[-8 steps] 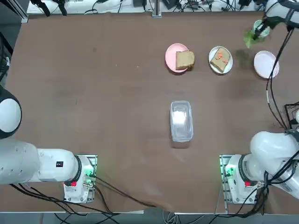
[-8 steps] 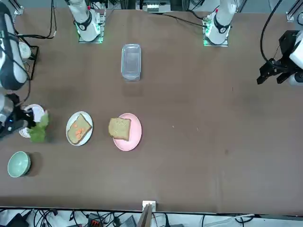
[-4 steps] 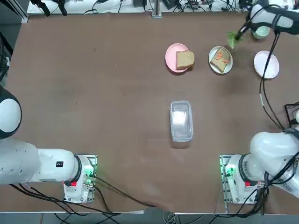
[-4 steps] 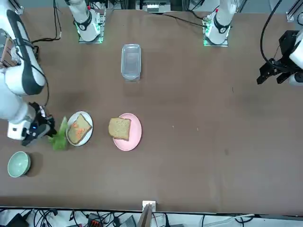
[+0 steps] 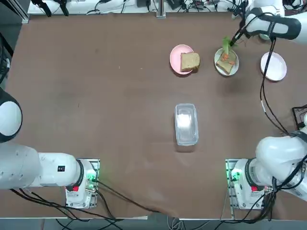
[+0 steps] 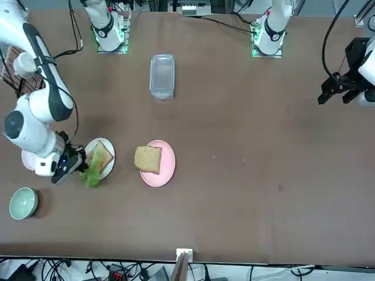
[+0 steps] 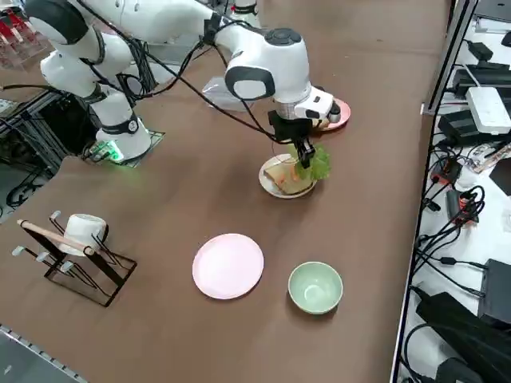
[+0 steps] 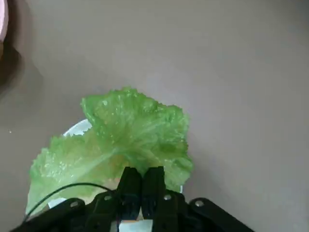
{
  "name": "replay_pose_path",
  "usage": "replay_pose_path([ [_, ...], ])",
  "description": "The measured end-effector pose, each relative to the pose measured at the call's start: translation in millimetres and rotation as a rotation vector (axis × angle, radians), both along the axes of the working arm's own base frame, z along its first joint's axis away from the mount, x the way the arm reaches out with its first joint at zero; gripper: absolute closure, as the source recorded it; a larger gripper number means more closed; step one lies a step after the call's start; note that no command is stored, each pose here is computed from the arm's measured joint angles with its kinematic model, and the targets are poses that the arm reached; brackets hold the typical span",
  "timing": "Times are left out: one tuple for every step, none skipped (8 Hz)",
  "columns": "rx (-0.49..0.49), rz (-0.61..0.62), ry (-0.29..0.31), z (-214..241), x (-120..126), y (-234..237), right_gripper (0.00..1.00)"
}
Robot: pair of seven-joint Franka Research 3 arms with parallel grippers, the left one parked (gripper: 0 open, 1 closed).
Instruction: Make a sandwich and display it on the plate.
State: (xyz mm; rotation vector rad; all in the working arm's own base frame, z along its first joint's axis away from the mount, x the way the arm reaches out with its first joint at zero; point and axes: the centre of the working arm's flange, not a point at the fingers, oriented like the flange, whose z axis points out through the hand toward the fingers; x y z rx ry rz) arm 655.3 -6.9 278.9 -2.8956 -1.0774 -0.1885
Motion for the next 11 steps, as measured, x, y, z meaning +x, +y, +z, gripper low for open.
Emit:
replay_pose_path([
  [-0.007,-0.002,0.009,-10.0,-6.4,0.1,0.96],
  [-0.012,-0.011,0.019,-16.6,-10.9,-0.7,0.96],
  [-0.022,-0.02,0.027,-21.3,-14.2,-2.2,0.96],
  [-0.033,-0.033,0.034,-25.6,-16.8,-4.9,0.96],
  [-0.038,-0.049,0.039,-28.0,-18.6,-6.4,0.96],
  [-0.041,-0.065,0.043,-29.5,-19.9,-6.2,0.96],
  [-0.048,-0.07,0.045,-30.9,-21.2,-5.9,0.96],
  [-0.054,-0.069,0.047,-32.7,-22.6,-6.3,0.95],
  [-0.056,-0.073,0.049,-33.6,-23.2,-6.9,0.82],
  [-0.056,-0.086,0.05,-33.8,-23.4,-6.9,0.65],
  [-0.058,-0.1,0.05,-33.4,-23.4,-7.0,0.47],
])
